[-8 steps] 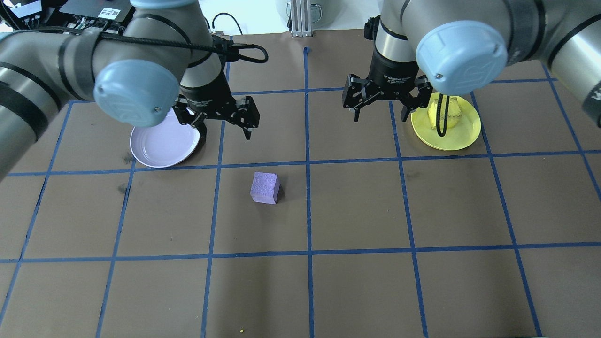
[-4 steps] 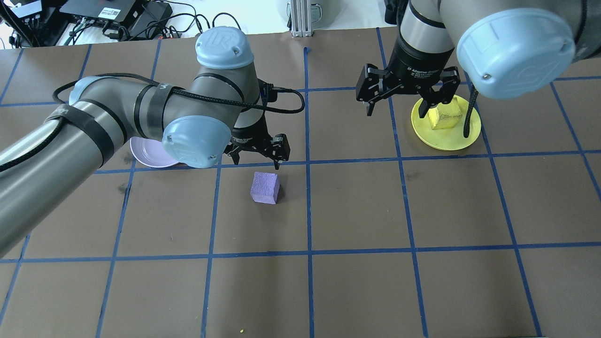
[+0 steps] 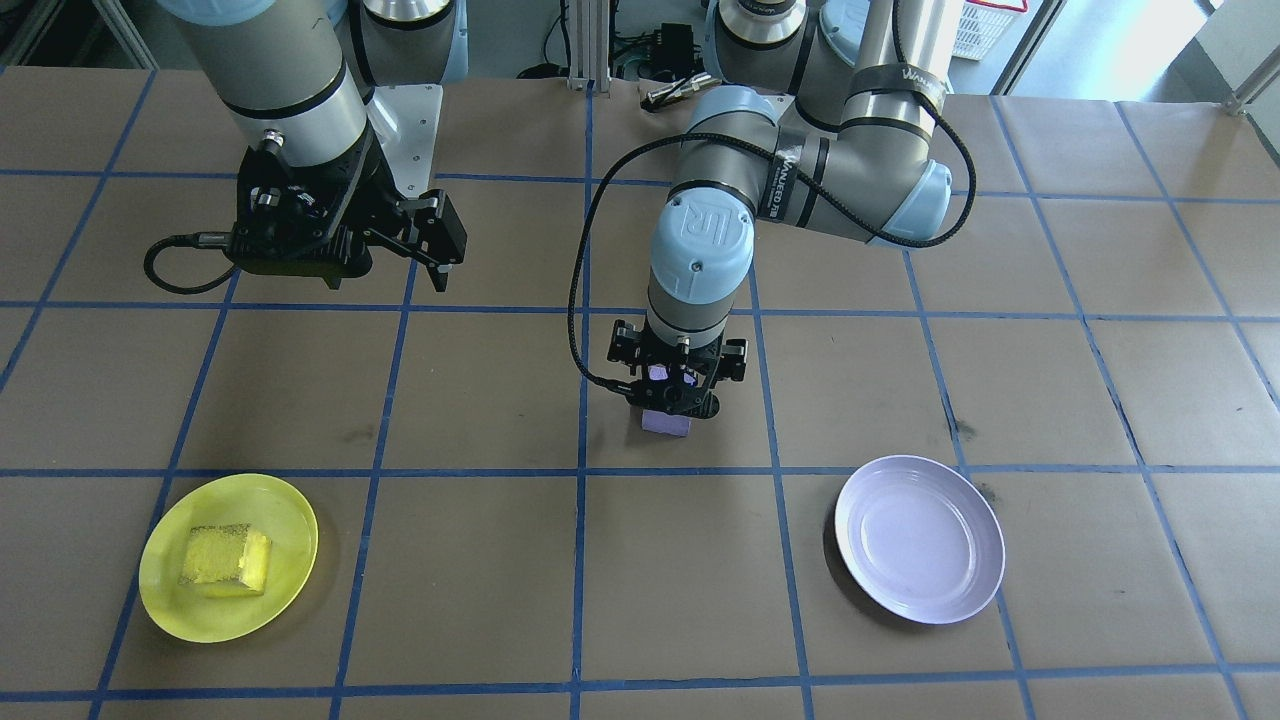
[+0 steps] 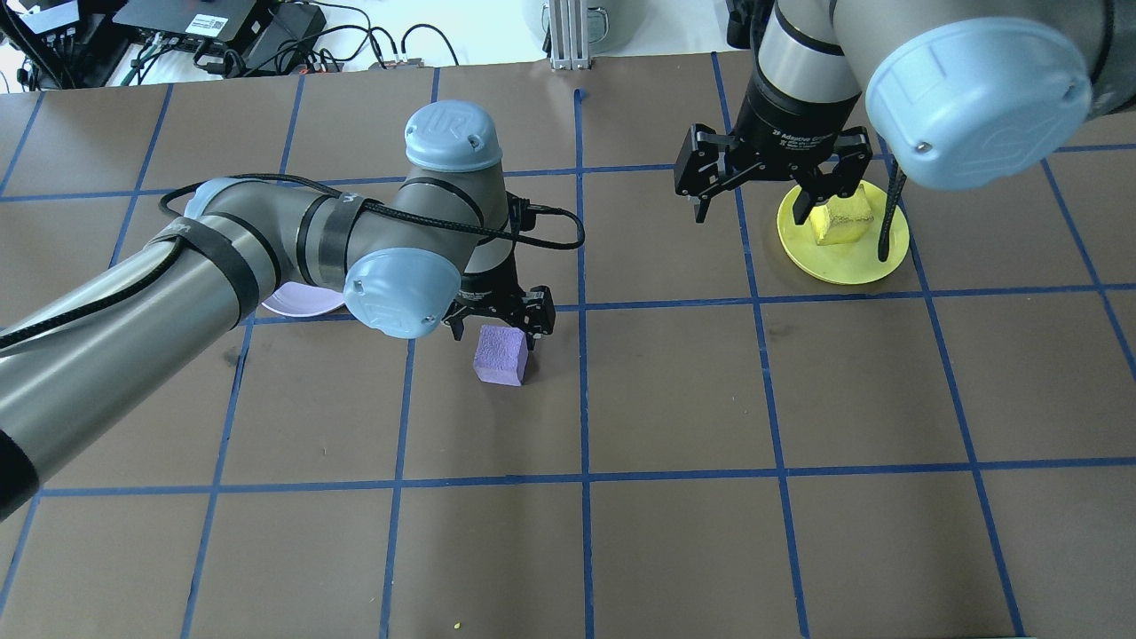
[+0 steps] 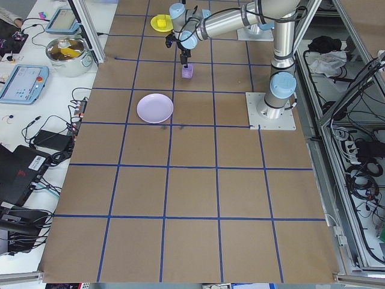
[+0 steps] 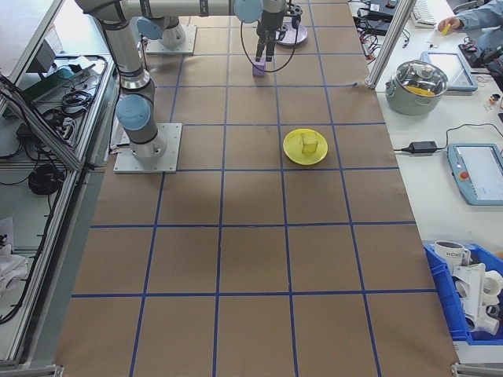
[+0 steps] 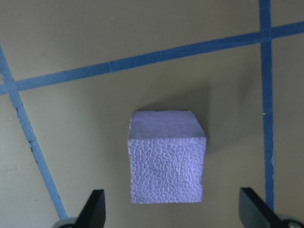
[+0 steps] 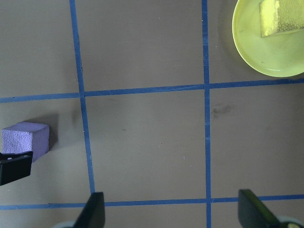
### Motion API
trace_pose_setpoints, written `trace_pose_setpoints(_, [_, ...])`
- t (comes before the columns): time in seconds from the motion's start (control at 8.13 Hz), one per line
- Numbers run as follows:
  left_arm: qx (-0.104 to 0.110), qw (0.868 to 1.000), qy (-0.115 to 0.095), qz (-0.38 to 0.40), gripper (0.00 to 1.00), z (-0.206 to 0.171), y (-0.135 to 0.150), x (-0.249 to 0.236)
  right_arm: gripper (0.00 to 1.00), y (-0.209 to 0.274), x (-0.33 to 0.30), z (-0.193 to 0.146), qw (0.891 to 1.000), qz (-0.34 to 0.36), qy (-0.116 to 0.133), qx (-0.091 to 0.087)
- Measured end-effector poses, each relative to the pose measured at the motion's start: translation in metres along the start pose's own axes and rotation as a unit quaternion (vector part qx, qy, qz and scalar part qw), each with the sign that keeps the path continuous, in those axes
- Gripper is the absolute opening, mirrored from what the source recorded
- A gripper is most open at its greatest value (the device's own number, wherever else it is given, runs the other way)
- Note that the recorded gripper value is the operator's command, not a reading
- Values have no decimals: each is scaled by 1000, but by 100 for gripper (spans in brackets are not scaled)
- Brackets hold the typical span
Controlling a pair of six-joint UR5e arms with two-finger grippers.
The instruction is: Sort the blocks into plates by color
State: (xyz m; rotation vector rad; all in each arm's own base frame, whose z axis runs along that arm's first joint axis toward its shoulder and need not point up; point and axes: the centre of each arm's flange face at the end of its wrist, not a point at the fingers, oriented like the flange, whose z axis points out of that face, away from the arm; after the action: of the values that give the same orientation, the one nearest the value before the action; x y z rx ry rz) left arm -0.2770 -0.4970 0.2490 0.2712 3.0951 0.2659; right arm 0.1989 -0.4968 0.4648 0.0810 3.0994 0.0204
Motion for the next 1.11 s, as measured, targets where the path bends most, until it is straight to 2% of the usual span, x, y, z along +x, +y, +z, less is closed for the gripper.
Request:
trace_pose_setpoints(0.37, [-30,1000,-3,0,99,39,-12,3,100,0,0,0,1000,-1,0,0])
trace_pose_setpoints(0.49, [-37,999,-4,0,46,47,-14,3,100,0,0,0,1000,-2,-1,-1])
trace_pose_setpoints(0.61, [-40,999,-4,-1,0,51,-15,4,100,1,0,0,1000,-2,-1,-2])
trace_pose_setpoints(0.98, [-42,999,-4,-6,0,47,-18,-1,100,1,0,1,1000,-2,-1,-2])
trace_pose_setpoints(1.11, [-59,998,-5,-10,0,41,-14,-7,100,1,0,1,1000,-2,-1,-2])
